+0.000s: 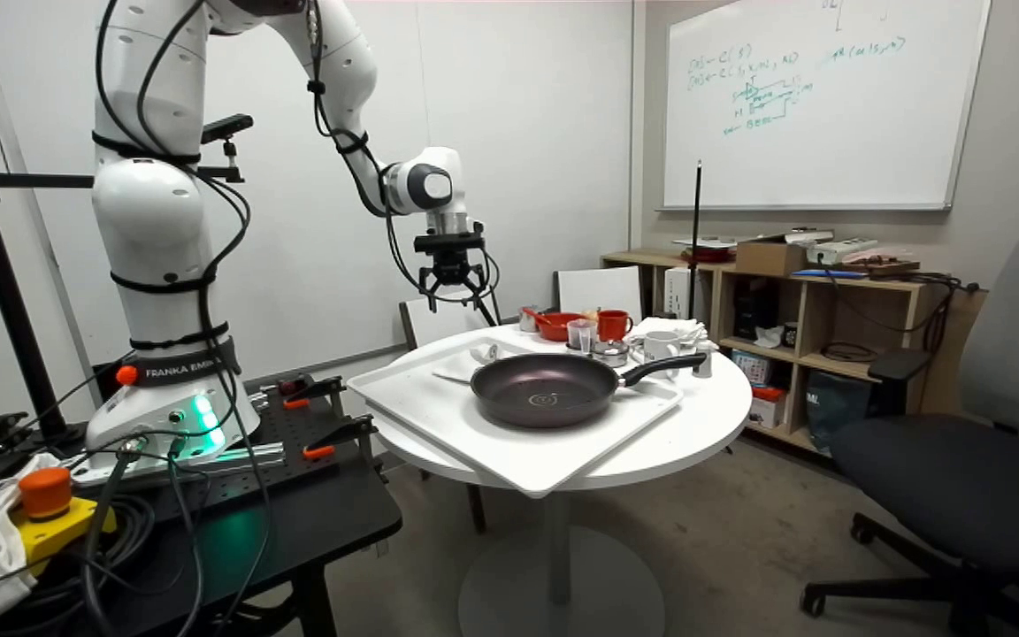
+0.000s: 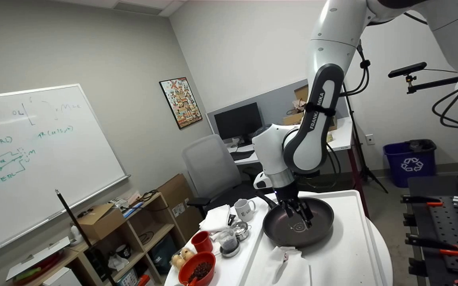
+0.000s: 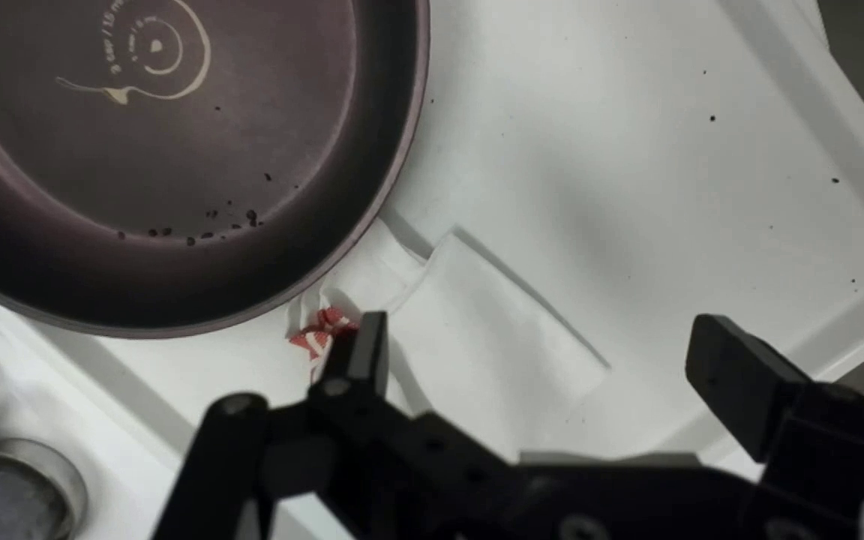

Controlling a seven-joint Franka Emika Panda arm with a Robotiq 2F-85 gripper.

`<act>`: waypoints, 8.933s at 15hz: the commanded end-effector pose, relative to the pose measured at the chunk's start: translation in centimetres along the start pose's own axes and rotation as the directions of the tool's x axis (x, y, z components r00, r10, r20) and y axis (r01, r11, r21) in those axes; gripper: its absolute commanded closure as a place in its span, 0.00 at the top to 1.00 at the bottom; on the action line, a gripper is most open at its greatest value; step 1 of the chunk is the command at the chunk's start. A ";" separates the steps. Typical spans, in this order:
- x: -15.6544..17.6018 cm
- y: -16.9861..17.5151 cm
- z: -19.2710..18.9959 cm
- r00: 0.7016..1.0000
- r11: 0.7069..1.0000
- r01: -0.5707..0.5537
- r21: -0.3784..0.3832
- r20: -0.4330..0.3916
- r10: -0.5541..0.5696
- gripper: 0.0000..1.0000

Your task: Pick up the napkin from the table and wipe the pan

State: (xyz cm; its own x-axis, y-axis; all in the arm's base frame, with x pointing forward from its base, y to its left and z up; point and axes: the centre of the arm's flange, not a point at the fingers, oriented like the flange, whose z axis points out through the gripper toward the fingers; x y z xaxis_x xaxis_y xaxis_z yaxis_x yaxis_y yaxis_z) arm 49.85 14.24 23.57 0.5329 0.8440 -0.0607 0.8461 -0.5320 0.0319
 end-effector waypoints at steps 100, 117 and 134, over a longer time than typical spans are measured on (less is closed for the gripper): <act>6.1 5.1 17.5 0.930 0.938 0.306 0.163 0.159 -0.331 1.00; 7.4 4.1 16.6 0.923 0.928 0.345 0.142 0.127 -0.362 0.13; 7.7 2.0 1.7 0.929 0.941 0.311 -0.135 -0.168 -0.330 0.03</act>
State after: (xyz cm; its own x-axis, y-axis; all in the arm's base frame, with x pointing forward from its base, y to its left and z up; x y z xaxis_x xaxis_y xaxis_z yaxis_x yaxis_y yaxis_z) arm 56.86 21.29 17.40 0.1801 0.9827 0.0442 0.9783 -0.1836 0.0956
